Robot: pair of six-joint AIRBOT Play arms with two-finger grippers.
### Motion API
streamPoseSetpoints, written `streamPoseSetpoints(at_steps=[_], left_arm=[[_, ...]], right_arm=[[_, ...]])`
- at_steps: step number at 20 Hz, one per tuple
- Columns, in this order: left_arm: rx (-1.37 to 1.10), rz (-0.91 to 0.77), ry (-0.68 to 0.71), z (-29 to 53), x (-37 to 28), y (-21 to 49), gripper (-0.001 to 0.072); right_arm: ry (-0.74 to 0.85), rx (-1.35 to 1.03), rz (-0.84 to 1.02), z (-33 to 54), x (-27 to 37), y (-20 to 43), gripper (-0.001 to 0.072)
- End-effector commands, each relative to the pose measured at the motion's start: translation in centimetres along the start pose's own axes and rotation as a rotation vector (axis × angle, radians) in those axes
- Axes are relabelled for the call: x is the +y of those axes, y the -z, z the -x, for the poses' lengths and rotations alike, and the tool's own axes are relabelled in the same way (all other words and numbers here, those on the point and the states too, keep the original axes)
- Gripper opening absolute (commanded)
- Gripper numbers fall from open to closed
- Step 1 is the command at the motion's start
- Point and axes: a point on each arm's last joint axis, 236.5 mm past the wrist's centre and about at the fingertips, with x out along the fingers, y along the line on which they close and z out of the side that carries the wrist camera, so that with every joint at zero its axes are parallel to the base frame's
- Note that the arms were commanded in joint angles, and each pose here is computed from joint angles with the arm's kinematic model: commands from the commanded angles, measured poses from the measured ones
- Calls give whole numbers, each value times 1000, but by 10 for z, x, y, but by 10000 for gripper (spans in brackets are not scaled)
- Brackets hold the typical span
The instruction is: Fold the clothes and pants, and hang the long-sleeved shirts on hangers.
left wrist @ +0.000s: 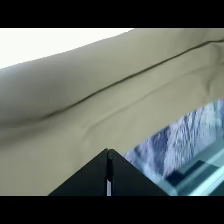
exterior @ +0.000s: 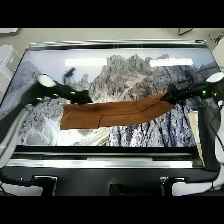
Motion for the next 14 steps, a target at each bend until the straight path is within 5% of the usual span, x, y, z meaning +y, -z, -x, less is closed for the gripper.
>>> streamPoseSetpoints(at_steps=[1, 11, 14], left_arm=[[4, 55, 3, -85, -34, 18, 35], [53, 558, 397, -227, -187, 107, 34], [-14, 536, 408, -229, -184, 93, 31]], right_arm=[[-45, -71, 138, 40, 88, 31, 34], [-132, -180, 314, 78, 208, 103, 34], [-120, -126, 296, 57, 206, 103, 34]])
